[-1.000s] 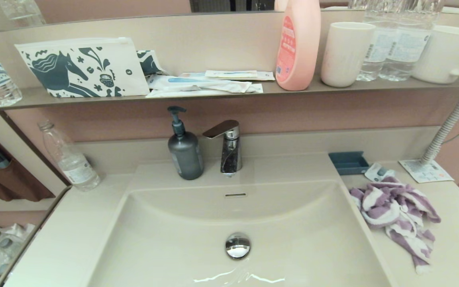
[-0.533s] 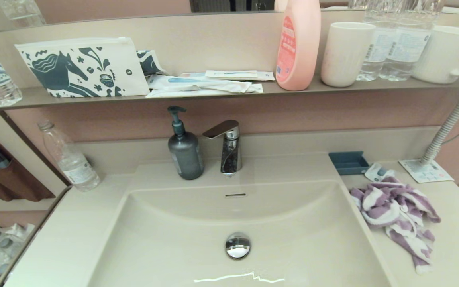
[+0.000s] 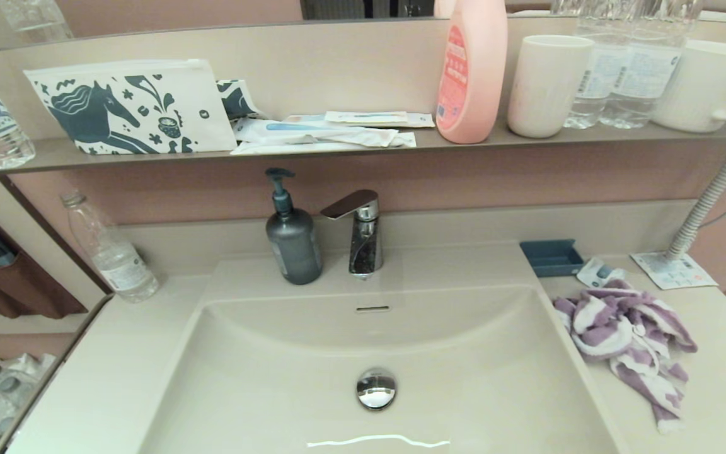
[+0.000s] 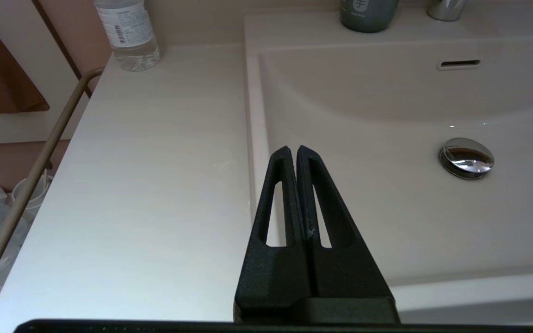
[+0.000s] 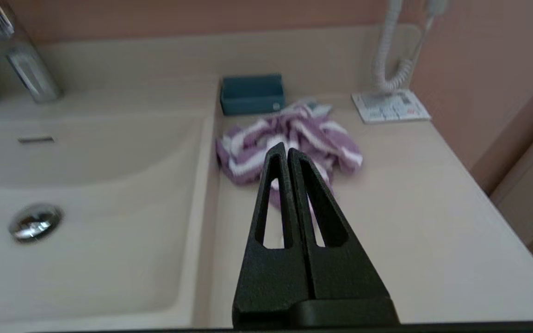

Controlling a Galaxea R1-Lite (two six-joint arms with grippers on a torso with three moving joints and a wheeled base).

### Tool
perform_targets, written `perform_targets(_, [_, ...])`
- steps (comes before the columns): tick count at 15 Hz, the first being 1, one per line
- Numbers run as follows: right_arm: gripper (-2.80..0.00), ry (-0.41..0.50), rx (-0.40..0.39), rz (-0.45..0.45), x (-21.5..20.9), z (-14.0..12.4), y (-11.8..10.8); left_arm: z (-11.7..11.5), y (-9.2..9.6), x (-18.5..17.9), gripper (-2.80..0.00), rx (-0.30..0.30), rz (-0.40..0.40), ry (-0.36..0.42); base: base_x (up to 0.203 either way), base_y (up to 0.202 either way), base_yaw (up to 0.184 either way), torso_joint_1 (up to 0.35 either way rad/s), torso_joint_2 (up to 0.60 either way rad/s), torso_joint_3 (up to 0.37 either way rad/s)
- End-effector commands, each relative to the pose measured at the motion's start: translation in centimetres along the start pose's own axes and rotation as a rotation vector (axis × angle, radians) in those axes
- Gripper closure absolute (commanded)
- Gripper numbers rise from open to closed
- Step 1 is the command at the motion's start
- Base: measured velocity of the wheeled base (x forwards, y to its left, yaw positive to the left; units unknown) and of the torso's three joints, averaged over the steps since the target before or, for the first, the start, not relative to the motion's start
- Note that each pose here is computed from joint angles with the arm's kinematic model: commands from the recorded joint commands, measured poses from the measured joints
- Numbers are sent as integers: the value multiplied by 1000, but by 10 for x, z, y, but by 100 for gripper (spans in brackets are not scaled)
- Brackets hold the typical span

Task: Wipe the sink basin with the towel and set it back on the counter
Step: Pick up the cloth

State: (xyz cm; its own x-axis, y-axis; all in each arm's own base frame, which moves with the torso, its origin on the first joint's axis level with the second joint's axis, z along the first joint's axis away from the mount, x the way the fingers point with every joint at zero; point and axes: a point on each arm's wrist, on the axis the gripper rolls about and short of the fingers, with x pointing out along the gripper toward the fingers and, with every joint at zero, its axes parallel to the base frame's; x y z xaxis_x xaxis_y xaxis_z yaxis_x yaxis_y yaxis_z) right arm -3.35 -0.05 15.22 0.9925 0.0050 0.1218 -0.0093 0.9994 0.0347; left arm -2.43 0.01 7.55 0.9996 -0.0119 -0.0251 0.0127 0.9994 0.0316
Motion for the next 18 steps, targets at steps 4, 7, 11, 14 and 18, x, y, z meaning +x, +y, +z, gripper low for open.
perform_targets(4, [0, 123, 57, 10, 55, 66, 3, 0, 0, 0, 0, 1, 0, 2, 0, 0, 0, 0, 0, 0])
perform_targets(7, [0, 228, 52, -25, 101, 84, 4, 0, 0, 0, 0, 1, 0, 2, 0, 0, 0, 0, 0, 0])
perform_targets(11, [0, 430, -79, -216, 158, 71, -15, 0, 0, 0, 0, -1, 0, 2, 0, 0, 0, 0, 0, 0])
perform_targets(14, [0, 594, -194, -305, 183, 52, -36, 0, 0, 0, 0, 1, 0, 2, 0, 0, 0, 0, 0, 0])
perform_targets(18, [-280, 748, -287, -296, 192, 32, -42, 0, 0, 0, 0, 1, 0, 2, 0, 0, 0, 0, 0, 0])
